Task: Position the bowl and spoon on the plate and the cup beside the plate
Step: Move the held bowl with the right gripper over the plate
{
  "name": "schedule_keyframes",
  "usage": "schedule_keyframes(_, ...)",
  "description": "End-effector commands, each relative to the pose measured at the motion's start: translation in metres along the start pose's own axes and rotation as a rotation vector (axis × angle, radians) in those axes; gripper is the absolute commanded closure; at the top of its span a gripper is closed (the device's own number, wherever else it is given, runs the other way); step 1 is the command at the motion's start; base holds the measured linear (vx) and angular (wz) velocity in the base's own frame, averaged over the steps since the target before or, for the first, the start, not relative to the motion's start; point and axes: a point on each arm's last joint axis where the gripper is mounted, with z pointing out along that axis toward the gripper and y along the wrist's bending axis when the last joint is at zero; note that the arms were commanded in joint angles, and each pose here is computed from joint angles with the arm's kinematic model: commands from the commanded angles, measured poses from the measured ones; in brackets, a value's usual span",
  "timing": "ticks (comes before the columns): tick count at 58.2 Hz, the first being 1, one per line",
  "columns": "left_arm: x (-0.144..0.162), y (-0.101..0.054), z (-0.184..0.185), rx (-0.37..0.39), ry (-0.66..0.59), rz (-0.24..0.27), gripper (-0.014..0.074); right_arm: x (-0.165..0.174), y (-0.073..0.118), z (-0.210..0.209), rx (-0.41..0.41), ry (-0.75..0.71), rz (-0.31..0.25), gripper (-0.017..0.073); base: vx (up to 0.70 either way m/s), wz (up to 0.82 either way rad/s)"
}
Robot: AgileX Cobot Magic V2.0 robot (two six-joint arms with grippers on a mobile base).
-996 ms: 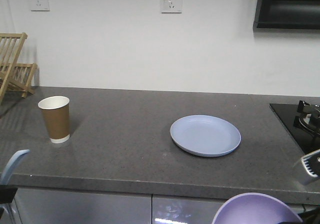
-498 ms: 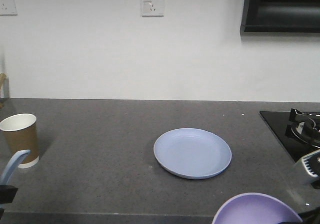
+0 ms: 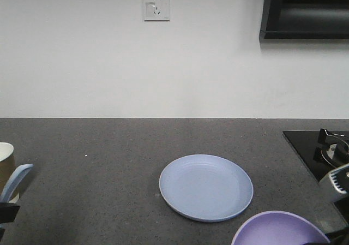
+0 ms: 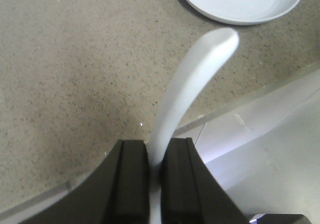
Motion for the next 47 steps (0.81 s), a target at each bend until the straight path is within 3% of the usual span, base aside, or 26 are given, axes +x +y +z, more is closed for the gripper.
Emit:
schedule_keyframes(1,-0.0108,-0.0025,-0.0102,-0.002,-0.103,-0.008,0.0419,-0.0117,0.0003,-0.0103,0.008,-0.105,-0.001,0.0498,0.16,-0.01)
schedule_keyframes(47,-0.0108,-0.0025,-0.0102,-0.002,-0.103,-0.008,0.0419,-0.0117,0.0003,-0.0103,0.008,-0.105,-0.001,0.0498,0.13,-0.04)
